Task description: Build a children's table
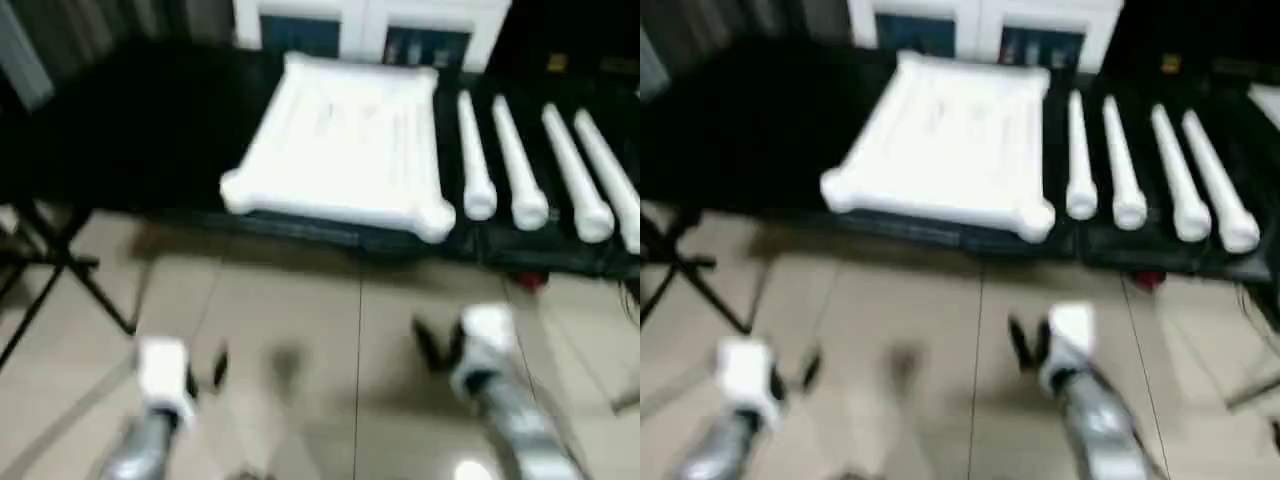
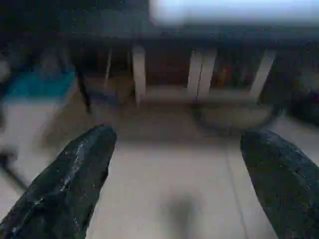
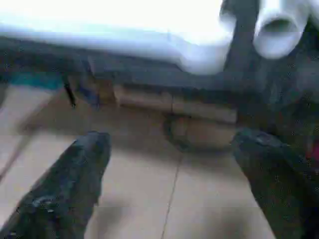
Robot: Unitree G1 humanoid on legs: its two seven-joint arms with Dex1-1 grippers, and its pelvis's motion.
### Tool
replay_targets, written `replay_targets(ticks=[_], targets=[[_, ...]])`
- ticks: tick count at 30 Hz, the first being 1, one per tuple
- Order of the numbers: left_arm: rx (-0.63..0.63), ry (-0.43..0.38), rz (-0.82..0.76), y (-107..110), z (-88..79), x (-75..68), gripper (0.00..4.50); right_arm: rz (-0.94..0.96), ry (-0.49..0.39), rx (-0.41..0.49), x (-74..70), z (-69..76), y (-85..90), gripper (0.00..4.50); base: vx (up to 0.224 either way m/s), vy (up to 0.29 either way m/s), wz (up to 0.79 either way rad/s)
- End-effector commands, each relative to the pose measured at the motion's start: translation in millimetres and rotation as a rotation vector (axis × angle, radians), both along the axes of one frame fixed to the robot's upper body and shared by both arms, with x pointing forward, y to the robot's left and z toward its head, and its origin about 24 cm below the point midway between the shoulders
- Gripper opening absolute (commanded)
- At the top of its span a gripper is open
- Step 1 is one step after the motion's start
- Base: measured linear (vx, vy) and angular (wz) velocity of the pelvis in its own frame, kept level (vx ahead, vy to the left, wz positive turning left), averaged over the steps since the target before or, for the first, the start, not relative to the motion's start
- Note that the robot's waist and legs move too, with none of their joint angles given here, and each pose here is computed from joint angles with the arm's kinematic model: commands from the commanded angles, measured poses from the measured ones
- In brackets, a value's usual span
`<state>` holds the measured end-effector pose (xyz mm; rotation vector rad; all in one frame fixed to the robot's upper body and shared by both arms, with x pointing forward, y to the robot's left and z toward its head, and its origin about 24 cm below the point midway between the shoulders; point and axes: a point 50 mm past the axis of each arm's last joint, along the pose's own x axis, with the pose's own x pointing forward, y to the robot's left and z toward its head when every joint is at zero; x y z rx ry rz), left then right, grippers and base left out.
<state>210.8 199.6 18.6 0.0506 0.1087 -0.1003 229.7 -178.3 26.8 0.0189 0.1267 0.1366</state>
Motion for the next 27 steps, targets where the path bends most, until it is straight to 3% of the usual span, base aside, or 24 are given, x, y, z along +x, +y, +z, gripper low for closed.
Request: replay_targets(ticks=[1, 3, 4, 6, 8, 15, 19, 22, 27], targets=[[-0.016, -0.081, -0.020, -10.2, 28.0, 4.6, 4.50, -0.027, -0.092, 0.032, -0.6, 28.2, -3.5, 4.45, -0.063, 0.006, 0.01], [0.010, -0.142, -0.028, -13.6, 43.9, 11.5, 4.50, -0.036, -0.132, 0.027, 3.7, 42.8, -3.3, 4.45, -0.056, 0.007, -0.02], [0.035, -0.205, -0.035, -19.0, 63.6, 22.5, 4.50, -0.057, -0.195, -0.004, 13.1, 64.0, -3.1, 4.45, -0.058, 0.006, -0.07], [0.028, -0.247, 0.006, -21.8, 79.0, 34.7, 4.50, -0.081, -0.213, -0.024, 26.4, 81.5, -1.7, 4.45, -0.063, 0.003, -0.09], [0.044, -0.253, 0.035, -23.3, 84.3, 41.7, 4.50, -0.080, -0.204, -0.001, 34.0, 88.4, 0.4, 4.45, -0.027, 0.001, -0.04], [0.021, -0.223, -0.023, -44.0, 93.5, 59.3, 4.50, -0.082, -0.172, 0.002, 56.2, 93.1, 6.9, 4.45, 0.000, 0.000, 0.00], [0.077, -0.207, -0.046, -57.9, 98.0, 66.7, 4.50, -0.129, -0.134, -0.016, 68.0, 93.2, 8.2, 4.45, 0.000, 0.000, 0.00], [0.086, -0.186, -0.053, -61.5, 98.6, 67.2, 4.50, -0.106, -0.083, -0.020, 71.1, 88.7, 12.3, 4.45, 0.019, 0.013, -0.37], [0.106, -0.180, -0.038, -59.4, 100.3, 68.2, 4.50, -0.059, -0.087, -0.041, 70.0, 88.5, 18.8, 4.45, -0.005, -0.006, -0.38]])
